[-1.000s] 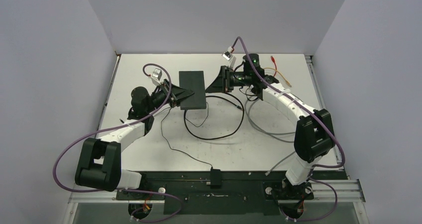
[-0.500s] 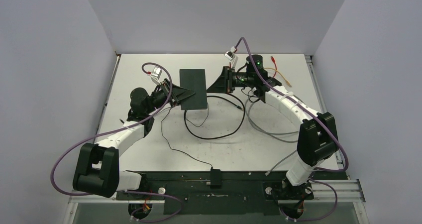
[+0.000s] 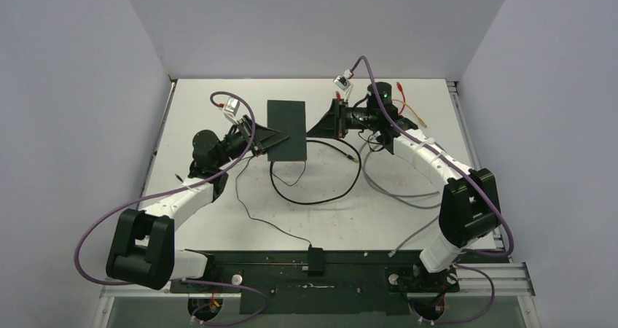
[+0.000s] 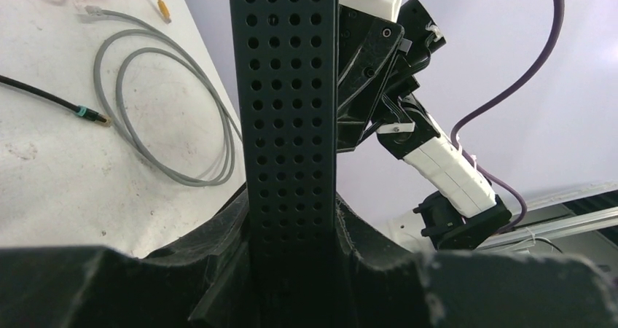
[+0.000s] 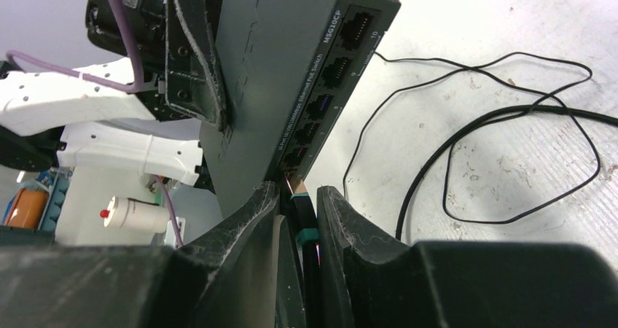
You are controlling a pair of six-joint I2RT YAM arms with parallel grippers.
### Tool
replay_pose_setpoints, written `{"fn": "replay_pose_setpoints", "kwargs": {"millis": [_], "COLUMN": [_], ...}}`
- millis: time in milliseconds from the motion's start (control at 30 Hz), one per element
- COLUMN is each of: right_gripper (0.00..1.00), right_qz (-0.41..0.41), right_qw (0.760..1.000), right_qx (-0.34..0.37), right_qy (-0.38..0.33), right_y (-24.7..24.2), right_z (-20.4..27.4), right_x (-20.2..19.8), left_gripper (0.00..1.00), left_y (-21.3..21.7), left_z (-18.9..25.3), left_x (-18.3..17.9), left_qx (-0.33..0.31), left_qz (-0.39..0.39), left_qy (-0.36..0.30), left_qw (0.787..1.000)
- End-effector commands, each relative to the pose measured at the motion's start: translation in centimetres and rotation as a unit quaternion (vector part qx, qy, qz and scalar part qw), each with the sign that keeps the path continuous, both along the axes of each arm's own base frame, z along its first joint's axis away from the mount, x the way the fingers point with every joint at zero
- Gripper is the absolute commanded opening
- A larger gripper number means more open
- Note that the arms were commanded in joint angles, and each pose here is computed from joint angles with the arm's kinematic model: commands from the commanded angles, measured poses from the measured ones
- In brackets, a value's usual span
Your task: Pull the plug from the switch port
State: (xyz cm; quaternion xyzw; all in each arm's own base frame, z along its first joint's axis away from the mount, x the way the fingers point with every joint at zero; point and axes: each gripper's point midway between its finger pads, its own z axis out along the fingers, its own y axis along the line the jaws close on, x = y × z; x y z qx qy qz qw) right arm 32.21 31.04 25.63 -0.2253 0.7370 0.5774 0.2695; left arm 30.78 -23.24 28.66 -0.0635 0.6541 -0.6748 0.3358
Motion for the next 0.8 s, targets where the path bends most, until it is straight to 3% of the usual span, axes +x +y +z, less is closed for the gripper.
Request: {"fn": "replay_pose_setpoints", "kwargs": {"millis": [0, 200, 533, 767], "right_gripper": [0.05, 0.05, 0.05, 0.05], "right_qz": [-0.119, -0.065, -0.066, -0.076], "right_qw": [0.985, 0.998, 0.998, 0.997], "right_qx": [-0.099, 0.005, -0.002, -0.013], "right_qy": [0.075, 0.013, 0.012, 0.000], "right_y": [-6.0, -4.2, -4.4, -4.7], "right_z": [-8.9, -2.9, -2.8, -1.9], "right_x": [3.6, 2.7, 2.8, 3.5], "left_gripper": [0.00, 0.00, 0.00, 0.00], "left_y": [3.9, 3.9, 3.7, 3.1], "left_z": [19.0, 19.1, 18.7, 17.0], "left_x": [-9.8, -10.0, -9.8, -8.6], "left_qx": [-0.160, -0.168, -0.161, -0.129], "left_qz": [0.004, -0.002, -0.005, -0.003], "left_qy": [-0.376, -0.377, -0.373, -0.347], "left_qw": [0.912, 0.911, 0.914, 0.929]}}
